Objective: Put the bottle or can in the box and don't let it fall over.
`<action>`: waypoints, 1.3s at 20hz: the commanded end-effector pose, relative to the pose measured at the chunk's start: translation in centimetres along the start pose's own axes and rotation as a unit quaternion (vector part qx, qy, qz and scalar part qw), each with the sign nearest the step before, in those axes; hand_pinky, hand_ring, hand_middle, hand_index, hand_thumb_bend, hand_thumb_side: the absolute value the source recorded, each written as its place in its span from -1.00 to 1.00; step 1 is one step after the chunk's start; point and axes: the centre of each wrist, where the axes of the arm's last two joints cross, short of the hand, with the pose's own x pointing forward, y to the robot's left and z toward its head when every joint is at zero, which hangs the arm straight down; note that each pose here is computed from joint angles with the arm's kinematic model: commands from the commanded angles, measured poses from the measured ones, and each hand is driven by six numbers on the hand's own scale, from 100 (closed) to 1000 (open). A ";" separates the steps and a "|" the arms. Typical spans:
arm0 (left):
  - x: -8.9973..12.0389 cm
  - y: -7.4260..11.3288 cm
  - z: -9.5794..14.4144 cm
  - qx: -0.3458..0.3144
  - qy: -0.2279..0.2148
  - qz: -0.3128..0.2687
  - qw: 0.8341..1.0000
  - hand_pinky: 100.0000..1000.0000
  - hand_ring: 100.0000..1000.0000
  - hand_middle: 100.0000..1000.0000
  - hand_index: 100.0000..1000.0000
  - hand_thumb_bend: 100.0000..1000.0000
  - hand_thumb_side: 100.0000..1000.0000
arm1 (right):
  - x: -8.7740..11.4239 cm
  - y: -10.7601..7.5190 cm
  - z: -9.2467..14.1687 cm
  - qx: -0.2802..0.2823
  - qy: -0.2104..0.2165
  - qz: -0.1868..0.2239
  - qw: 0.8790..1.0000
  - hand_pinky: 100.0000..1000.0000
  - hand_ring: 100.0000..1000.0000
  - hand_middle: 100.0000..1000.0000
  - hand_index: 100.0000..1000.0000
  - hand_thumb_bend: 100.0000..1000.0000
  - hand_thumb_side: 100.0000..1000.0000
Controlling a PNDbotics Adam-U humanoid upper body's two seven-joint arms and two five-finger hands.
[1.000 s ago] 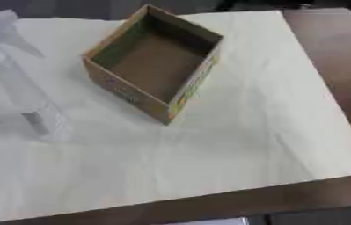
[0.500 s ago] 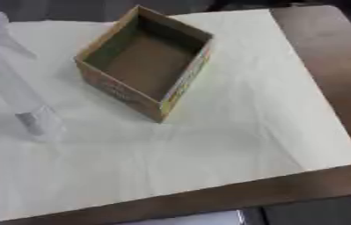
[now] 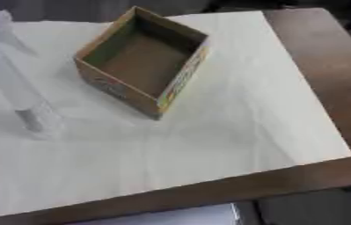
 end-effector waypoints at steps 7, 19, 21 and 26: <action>2.2 3.0 -3.3 -0.137 0.042 -0.121 0.982 0.48 0.97 0.61 0.84 -1.00 0.43 | 1.0 -0.3 -1.3 0.029 -0.014 0.024 0.999 0.56 1.00 0.56 0.79 -1.00 -0.43; 3.8 4.7 -6.7 -0.325 0.037 -0.166 0.930 0.63 0.93 0.62 0.84 -1.00 0.64 | 1.3 0.4 -1.7 0.043 -0.023 0.022 0.999 0.56 1.00 0.55 0.78 -1.00 -0.49; 3.8 5.1 -7.1 -0.337 0.036 -0.160 0.927 0.63 0.94 0.63 0.85 -1.00 0.63 | 1.3 0.4 -1.7 0.044 -0.022 0.023 0.999 0.56 1.00 0.55 0.78 -1.00 -0.48; 4.1 5.7 -8.2 -0.361 0.025 -0.153 0.920 0.65 0.95 0.65 0.86 -1.00 0.67 | 1.1 0.5 -1.7 0.048 -0.021 0.020 0.998 0.56 1.00 0.55 0.78 -1.00 -0.48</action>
